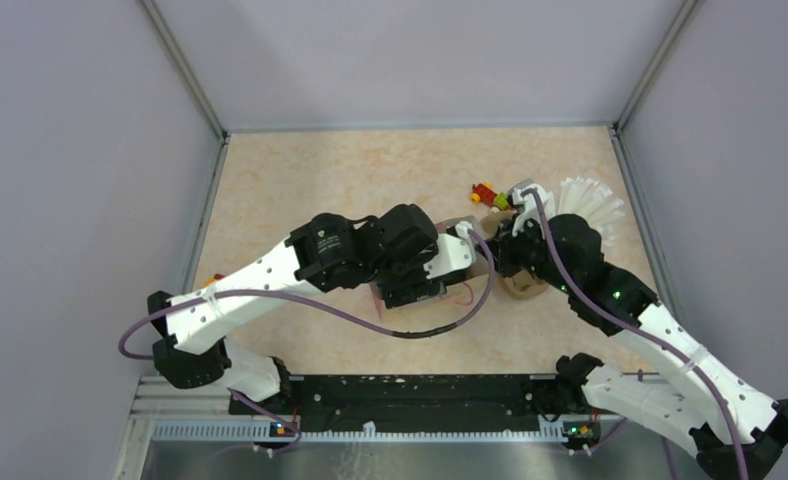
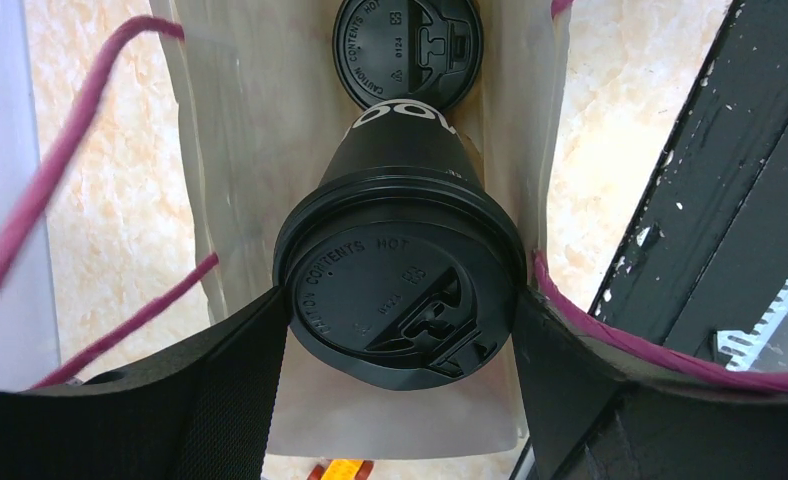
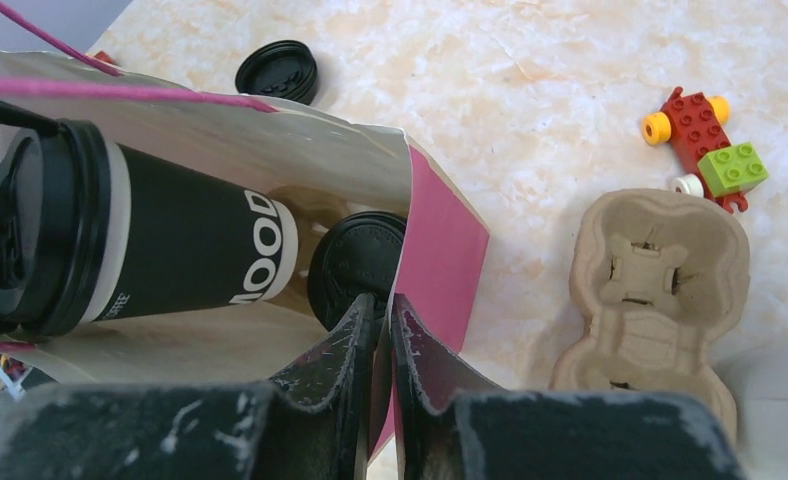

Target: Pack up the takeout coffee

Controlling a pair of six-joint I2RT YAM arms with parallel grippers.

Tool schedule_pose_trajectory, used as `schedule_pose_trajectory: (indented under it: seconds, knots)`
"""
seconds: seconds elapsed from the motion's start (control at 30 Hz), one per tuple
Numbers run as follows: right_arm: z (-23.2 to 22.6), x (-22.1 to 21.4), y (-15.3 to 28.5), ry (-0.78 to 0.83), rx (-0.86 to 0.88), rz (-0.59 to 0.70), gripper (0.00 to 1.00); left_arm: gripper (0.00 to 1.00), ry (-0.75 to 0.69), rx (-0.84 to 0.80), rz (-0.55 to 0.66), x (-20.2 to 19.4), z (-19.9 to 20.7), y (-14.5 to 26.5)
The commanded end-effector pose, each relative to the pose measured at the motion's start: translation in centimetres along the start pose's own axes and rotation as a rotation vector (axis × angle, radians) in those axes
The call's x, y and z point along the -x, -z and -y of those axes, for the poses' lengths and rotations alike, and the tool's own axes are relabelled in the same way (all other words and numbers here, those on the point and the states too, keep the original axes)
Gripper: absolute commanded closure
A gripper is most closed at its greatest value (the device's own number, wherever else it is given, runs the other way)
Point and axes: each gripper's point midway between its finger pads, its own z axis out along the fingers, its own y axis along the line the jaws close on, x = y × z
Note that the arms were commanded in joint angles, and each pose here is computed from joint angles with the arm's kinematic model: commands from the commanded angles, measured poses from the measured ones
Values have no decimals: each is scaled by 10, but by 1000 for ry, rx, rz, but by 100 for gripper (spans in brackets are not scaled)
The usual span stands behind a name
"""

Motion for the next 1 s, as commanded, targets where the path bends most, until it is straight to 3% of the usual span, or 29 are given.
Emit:
schedule_pose_trajectory:
  seconds: [0.0,0.37,0.57,0.7,0.87,0.97]
  knots:
    - [-4,6,4,42,40,44,90,44,25,-5,47,15,-3,9]
    - [-5,2,10,77,57,37,86,44,80,-51,18,22,6,3]
    - [-1,7,8,-36,-1,12,76,46,104,-131,27,28,26,-2]
    - [3,19,8,-142,-64,15,74,46,101,-123,32,26,25,-1]
    - [5,33,3,-166,-91,45,73,47,92,-126,4,19,28,-6]
    - [6,34,-2,-146,-95,32,78,47,88,-120,-14,15,28,-9]
